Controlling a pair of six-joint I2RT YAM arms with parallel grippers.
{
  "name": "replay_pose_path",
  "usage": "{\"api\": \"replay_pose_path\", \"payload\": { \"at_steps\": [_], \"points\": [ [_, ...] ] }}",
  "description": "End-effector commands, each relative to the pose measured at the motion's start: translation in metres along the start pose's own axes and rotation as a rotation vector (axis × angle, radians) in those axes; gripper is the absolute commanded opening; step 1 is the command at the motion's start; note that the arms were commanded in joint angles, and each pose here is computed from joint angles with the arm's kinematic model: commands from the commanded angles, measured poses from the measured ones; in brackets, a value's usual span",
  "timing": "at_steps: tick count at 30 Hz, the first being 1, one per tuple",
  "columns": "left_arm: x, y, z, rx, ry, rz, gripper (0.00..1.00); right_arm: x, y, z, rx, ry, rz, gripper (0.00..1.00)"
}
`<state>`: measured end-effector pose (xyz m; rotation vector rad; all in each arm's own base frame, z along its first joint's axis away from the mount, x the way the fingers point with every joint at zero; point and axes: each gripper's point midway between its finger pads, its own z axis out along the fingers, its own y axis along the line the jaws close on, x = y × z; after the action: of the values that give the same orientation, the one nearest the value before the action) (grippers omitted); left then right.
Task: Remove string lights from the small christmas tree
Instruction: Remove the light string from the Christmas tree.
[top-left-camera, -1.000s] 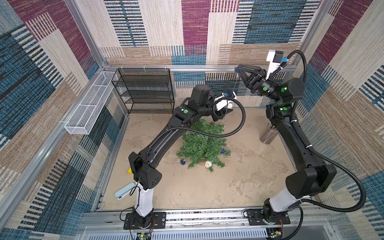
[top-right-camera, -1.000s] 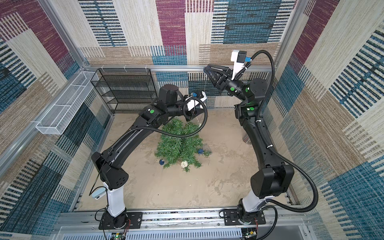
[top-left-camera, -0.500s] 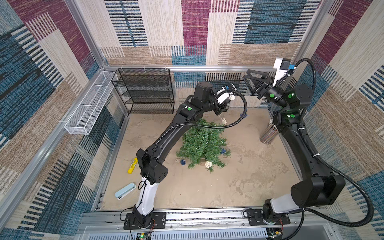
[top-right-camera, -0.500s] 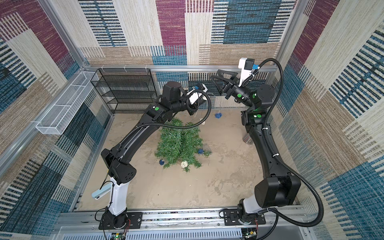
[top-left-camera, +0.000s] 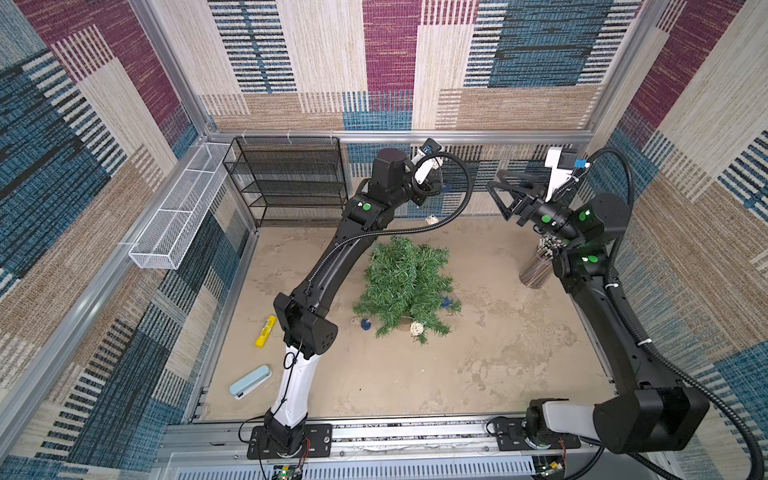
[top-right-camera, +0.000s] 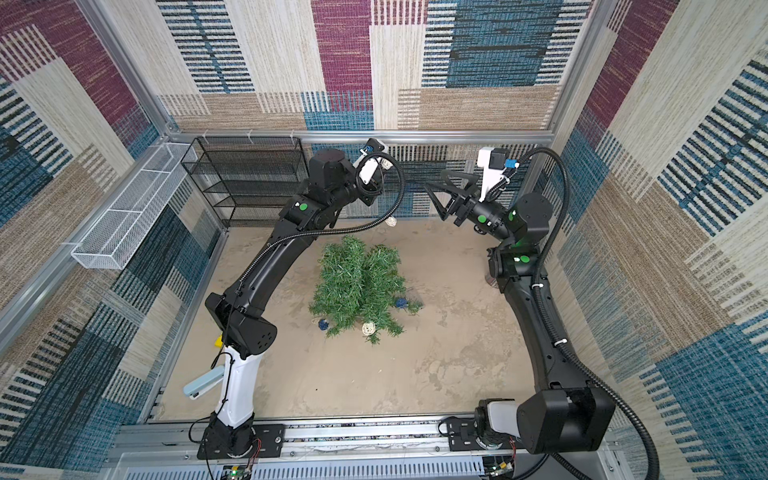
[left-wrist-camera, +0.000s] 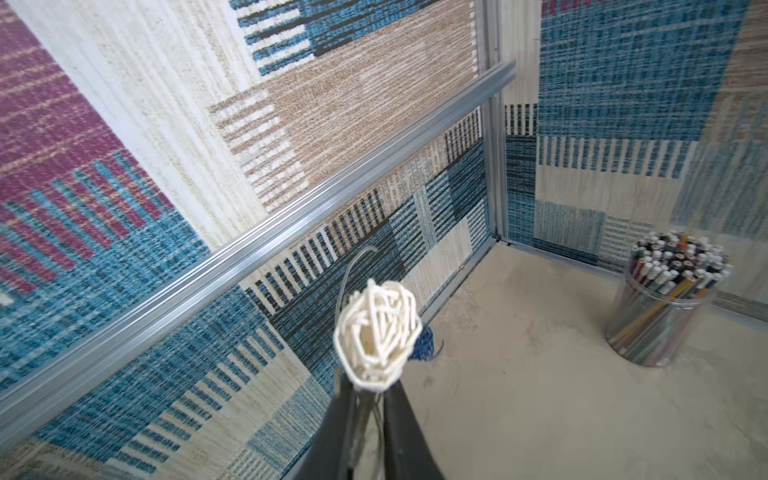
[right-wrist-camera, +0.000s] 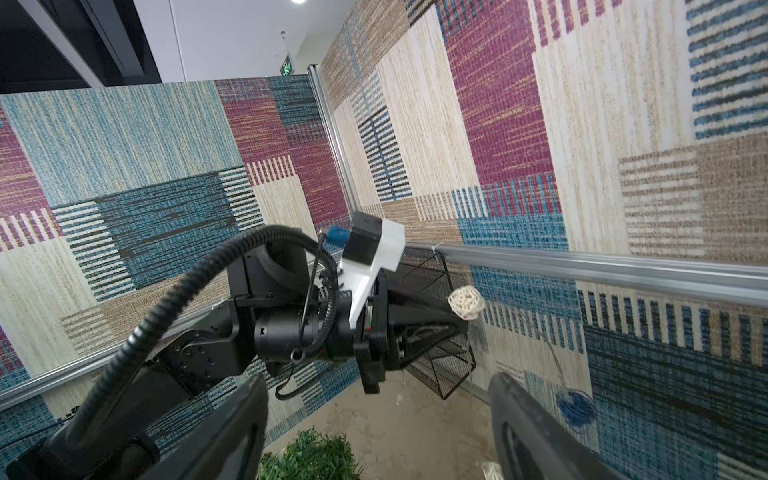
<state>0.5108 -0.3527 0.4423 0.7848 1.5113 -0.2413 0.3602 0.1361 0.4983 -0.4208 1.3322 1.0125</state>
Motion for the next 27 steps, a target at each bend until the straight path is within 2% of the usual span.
{"api": "replay_pose_path", "payload": {
  "at_steps": [1,6,16,27],
  "points": [
    [-0.003,0.024,-0.004,-0.08,-0.011,-0.022,0.16,0.019,-0.004,-0.006,0.03,0.037,0.014,0.85],
    [0.005,0.063,-0.018,-0.193,0.038,0.013,0.16,0.046,-0.006,-0.014,0.067,0.101,0.033,0.85],
    [0.014,0.136,-0.064,-0.337,0.102,-0.034,0.16,0.079,-0.001,-0.03,0.141,0.211,0.017,0.85],
    [0.036,0.183,-0.128,-0.517,0.268,-0.007,0.16,0.097,0.006,-0.046,0.191,0.262,0.017,0.85]
  ]
}}
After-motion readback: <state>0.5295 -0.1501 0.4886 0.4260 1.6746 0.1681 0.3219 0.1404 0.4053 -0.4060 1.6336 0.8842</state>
